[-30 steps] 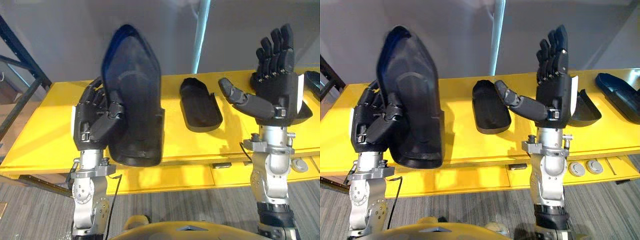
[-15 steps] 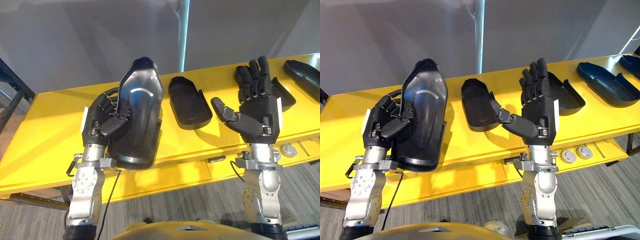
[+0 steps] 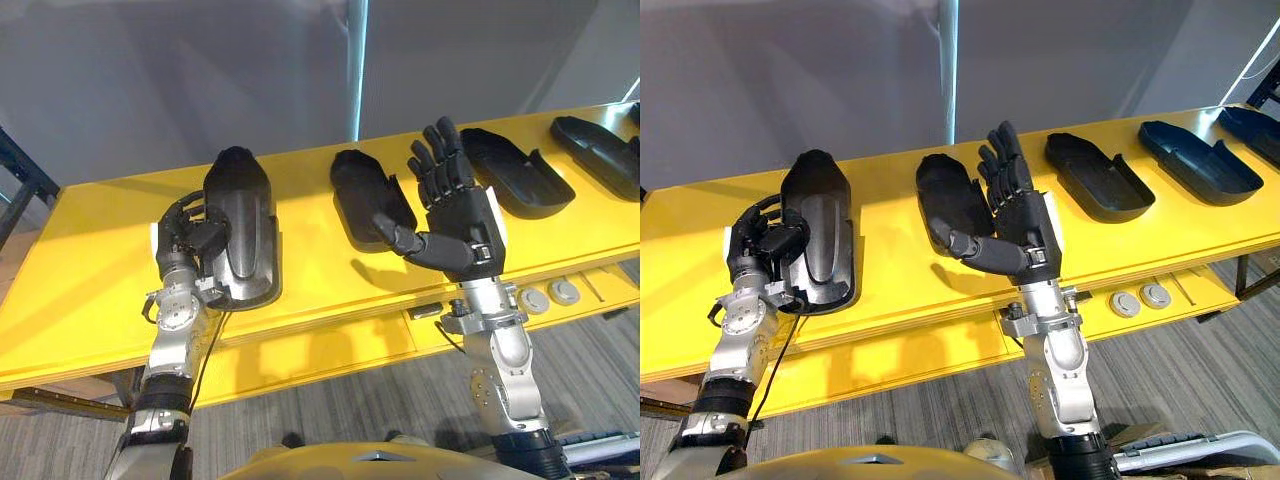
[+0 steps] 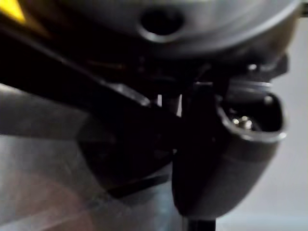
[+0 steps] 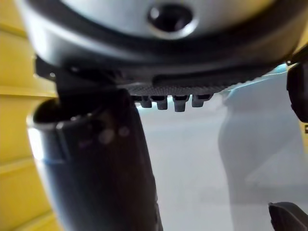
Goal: Walk over and take three plastic housings, then place them on the shelf
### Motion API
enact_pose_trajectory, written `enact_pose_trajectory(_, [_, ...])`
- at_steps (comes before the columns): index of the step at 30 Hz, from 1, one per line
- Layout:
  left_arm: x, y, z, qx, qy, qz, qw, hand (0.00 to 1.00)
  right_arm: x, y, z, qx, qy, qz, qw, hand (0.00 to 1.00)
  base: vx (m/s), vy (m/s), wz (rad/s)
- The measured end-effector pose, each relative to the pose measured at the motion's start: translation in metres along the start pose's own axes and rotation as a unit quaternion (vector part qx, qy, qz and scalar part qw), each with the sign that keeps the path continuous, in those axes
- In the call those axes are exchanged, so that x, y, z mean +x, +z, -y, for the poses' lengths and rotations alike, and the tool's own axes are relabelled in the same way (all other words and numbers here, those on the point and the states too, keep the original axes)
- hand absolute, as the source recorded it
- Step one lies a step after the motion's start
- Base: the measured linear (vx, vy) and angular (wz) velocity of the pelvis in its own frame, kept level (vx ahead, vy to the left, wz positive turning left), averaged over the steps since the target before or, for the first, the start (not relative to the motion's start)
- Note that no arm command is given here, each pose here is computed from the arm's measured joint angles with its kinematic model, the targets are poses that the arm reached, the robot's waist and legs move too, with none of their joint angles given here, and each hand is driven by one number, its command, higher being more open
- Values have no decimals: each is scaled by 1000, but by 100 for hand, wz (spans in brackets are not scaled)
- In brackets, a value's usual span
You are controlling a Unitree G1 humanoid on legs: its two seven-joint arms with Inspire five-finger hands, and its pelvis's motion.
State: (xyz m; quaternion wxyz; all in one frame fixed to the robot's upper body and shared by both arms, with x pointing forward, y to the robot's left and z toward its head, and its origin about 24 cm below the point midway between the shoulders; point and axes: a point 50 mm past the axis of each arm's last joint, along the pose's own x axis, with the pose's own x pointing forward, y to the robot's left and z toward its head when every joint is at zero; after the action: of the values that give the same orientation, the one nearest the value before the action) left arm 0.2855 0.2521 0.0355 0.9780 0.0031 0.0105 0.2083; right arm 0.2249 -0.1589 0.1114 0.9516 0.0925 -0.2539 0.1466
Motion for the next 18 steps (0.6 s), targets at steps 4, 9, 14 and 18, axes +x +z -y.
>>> enact_pose_trajectory(4, [16,-3,0,14,6,-39,999,0,3,-2,1,-3,17,-11,1000,100,1,15,-9])
enact_pose_trajectory(9, [30,-3,1,25,12,-70,997,100,4,-5,-2,15,34,-23,999,100,-10,9,-10])
enact_pose_trajectory(14, [45,5,2,34,18,-91,995,100,8,-7,-5,21,44,-31,998,100,-22,-4,-16])
enact_pose_trajectory(18, [52,12,8,27,20,-99,995,100,10,-5,-4,14,51,-30,998,100,-12,3,-5])
